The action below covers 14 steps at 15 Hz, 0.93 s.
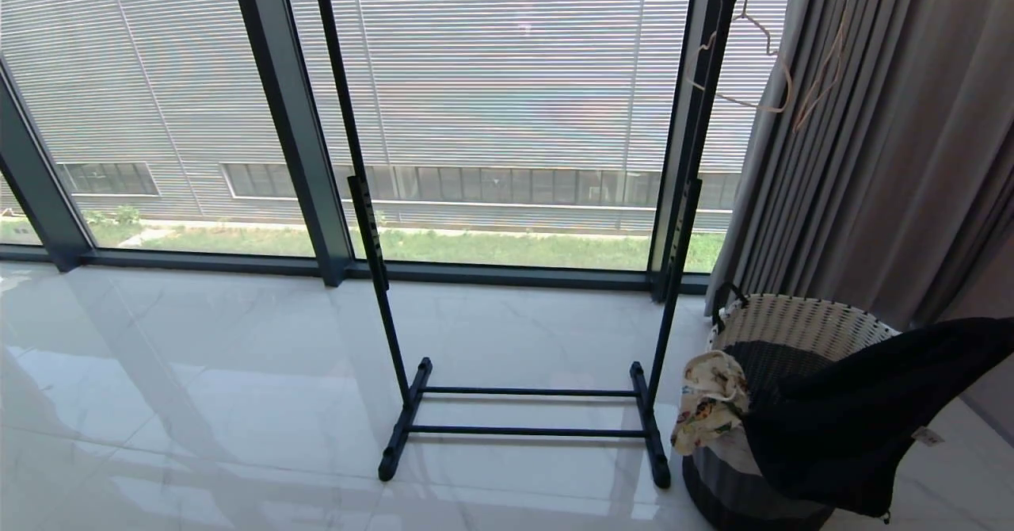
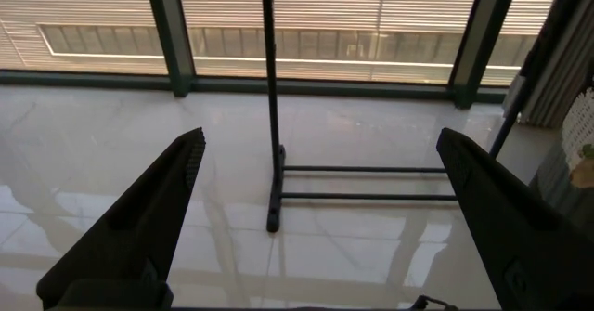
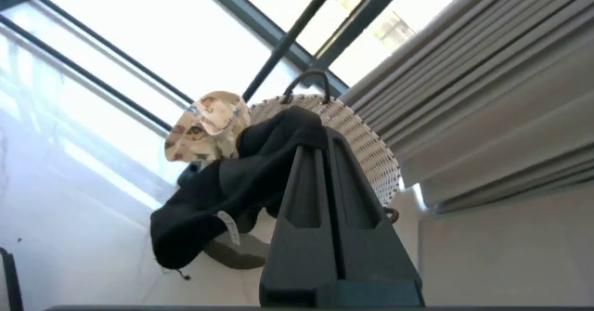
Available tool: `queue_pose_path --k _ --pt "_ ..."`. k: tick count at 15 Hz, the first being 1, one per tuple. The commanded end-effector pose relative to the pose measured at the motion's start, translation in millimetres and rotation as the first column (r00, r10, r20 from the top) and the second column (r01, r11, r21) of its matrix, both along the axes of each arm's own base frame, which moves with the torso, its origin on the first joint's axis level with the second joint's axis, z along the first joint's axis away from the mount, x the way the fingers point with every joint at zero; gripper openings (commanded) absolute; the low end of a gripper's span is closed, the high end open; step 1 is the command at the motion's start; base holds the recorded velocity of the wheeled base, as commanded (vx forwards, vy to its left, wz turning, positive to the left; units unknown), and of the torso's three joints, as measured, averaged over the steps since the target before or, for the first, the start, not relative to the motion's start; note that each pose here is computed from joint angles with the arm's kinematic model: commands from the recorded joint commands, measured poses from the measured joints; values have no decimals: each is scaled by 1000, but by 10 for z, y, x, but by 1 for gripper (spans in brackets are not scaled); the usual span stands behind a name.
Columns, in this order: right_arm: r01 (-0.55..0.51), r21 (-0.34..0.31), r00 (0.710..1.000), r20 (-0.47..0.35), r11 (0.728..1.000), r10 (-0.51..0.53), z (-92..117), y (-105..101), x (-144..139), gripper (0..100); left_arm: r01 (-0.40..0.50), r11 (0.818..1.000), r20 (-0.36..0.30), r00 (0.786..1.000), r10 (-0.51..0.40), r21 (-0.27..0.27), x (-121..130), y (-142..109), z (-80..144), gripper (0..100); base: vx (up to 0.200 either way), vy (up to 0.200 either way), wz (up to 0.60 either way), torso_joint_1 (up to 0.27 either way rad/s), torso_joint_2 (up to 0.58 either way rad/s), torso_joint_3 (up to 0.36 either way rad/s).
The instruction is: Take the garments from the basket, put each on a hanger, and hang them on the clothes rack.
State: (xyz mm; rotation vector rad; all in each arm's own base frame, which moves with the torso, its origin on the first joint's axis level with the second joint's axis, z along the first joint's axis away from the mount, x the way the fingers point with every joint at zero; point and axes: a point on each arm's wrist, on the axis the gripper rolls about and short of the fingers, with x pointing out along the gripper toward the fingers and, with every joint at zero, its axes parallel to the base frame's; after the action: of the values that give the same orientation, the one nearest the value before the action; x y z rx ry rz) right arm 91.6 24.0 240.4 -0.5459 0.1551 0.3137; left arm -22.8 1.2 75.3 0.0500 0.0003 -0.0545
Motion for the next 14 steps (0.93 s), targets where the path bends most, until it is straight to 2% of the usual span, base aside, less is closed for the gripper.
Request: queue_pose_path --k 1,5,7,9,10,11,12,13,14 --pt "-47 -2 999 -15 999 47 24 65 68 0 -1 1000 0 1000 1 1 0 0 0 100 0 0 0 0 0 0" --pt "-175 -1 984 -20 985 175 58 220 94 0 1 1000 1 1000 -1 17 0 0 0 100 0 0 0 0 0 0" --pt "-202 14 979 -33 979 202 46 272 117 0 1 1000 1 1000 -1 19 0 0 0 100 0 0 0 0 0 0" --pt "-218 18 976 -20 976 218 85 299 122 0 23 998 8 1000 -24 56 0 -6 5 100 0 0 0 0 0 0" --pt "-218 22 976 -13 976 218 96 292 108 0 28 998 8 1000 -29 51 0 -7 5 100 0 0 0 0 0 0" --pt "-218 24 976 -3 976 218 125 289 104 0 40 999 44 998 -41 24 -17 -6 79 100 0 0 0 0 0 0" --pt "-221 26 975 0 975 221 136 292 107 0 79 995 133 989 -70 -58 -66 5 409 100 0 0 0 0 0 0" --pt "-221 25 975 -3 975 221 133 293 110 0 97 991 128 988 -84 -95 -19 4 615 100 0 0 0 0 0 0" --pt "-228 23 973 -14 973 228 112 305 122 0 104 989 133 987 -89 -109 231 -21 1189 100 0 0 0 0 0 0"
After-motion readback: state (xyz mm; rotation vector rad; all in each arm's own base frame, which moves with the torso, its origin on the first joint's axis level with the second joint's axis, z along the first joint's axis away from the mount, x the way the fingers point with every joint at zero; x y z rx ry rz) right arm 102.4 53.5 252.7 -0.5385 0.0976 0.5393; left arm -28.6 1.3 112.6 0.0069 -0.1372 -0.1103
